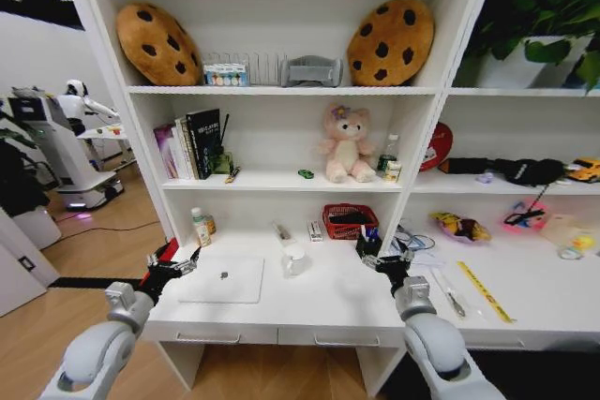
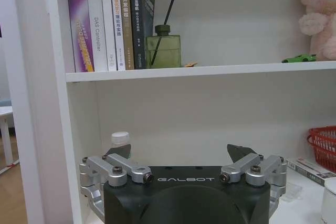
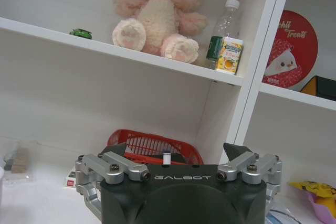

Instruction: Organize the objects on the table.

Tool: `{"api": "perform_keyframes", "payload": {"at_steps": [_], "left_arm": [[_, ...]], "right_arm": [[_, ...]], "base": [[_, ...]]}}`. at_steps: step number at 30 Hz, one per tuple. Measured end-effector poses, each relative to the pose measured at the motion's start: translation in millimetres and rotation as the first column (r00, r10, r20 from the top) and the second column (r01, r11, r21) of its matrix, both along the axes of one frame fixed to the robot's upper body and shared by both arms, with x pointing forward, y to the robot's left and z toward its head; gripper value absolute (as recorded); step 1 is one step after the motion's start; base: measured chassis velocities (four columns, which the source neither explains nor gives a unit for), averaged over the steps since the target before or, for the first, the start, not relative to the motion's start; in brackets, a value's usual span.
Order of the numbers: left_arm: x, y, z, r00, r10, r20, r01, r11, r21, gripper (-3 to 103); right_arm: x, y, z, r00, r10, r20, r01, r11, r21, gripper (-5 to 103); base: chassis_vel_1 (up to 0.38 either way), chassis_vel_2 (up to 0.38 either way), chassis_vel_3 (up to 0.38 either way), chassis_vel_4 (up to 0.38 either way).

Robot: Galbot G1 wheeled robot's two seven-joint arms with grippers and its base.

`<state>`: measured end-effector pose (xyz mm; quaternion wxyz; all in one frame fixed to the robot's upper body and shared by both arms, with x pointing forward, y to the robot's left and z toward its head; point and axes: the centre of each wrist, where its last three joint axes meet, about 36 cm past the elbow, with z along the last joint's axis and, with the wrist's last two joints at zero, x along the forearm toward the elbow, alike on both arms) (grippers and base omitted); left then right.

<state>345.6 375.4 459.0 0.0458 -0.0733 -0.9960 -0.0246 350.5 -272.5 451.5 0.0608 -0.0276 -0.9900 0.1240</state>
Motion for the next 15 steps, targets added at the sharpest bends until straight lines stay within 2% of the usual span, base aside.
{"api": "perform_keyframes", "payload": {"at_steps": [8,15], "left_arm": [[0.0,0.0,0.0,1.000,0.000,0.000,0.000,1.000,0.000,100],[0.0,0.0,0.0,1.000,0.000,0.000,0.000,1.000,0.000,100]], "right_arm": [[0.1,1.4,0.7,1.000,-0.008,-0.024,0.008,1.000,-0.013,100],[1.8,1.9,1.1,1.000,-0.009,-0.027,0.009,1.000,-0.017,100]], "base": [[-0.006,-0.005,0.005,0.003],[0.075,0.079,-0.081,-0.077]]}}
